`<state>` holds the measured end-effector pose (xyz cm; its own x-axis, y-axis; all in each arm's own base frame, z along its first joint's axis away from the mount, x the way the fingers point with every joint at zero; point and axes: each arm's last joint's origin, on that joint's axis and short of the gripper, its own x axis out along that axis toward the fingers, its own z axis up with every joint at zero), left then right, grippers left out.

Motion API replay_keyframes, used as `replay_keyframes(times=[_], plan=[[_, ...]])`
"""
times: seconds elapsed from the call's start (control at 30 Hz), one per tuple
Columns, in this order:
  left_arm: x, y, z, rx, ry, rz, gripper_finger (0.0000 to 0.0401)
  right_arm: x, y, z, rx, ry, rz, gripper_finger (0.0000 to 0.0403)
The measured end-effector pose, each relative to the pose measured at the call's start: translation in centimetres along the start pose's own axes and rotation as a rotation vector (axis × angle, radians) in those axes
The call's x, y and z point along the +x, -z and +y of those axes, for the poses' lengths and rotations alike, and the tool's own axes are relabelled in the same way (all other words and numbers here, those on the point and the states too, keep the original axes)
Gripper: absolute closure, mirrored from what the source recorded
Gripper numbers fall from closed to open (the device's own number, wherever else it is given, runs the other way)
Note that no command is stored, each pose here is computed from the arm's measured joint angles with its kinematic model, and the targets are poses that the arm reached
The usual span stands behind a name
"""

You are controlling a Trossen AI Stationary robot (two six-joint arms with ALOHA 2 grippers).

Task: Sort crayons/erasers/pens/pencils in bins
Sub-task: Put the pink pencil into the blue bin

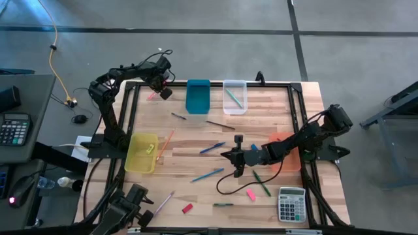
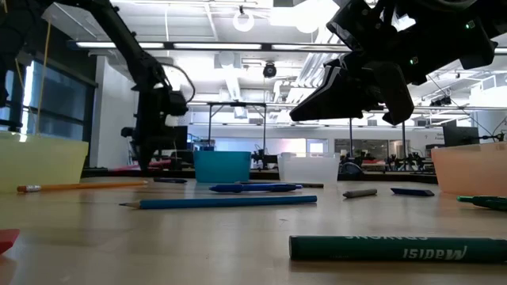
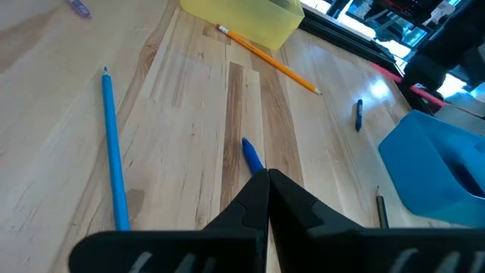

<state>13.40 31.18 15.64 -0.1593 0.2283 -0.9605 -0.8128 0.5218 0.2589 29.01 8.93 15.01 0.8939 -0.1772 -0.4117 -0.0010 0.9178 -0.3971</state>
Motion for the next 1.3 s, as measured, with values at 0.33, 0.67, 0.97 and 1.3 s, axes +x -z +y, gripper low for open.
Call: replay_keyframes(times=[0.33, 0.67, 0.97, 1.3], plan=[[-7.9, -1.0, -1.7, -0.049, 0.417, -0.377, 0.0392, 0.0, 0.0, 0.0, 0.0, 0.0, 0.0, 0.0403], [-12.1, -2.6, -8.8, -0.006, 0.829, -0.61, 0.0393, 0.0, 0.0, 0.0, 0.0, 0.0, 0.0, 0.0403], [-11.1, -3.3, -11.5, -0.03, 0.571, -0.652, 0.0391, 0.0, 0.0, 0.0, 0.0, 0.0, 0.0, 0.0403], [-6.6, -4.4, -14.0, -0.009, 0.492, -0.56, 0.039, 0.0, 0.0, 0.0, 0.0, 0.0, 0.0, 0.0403]])
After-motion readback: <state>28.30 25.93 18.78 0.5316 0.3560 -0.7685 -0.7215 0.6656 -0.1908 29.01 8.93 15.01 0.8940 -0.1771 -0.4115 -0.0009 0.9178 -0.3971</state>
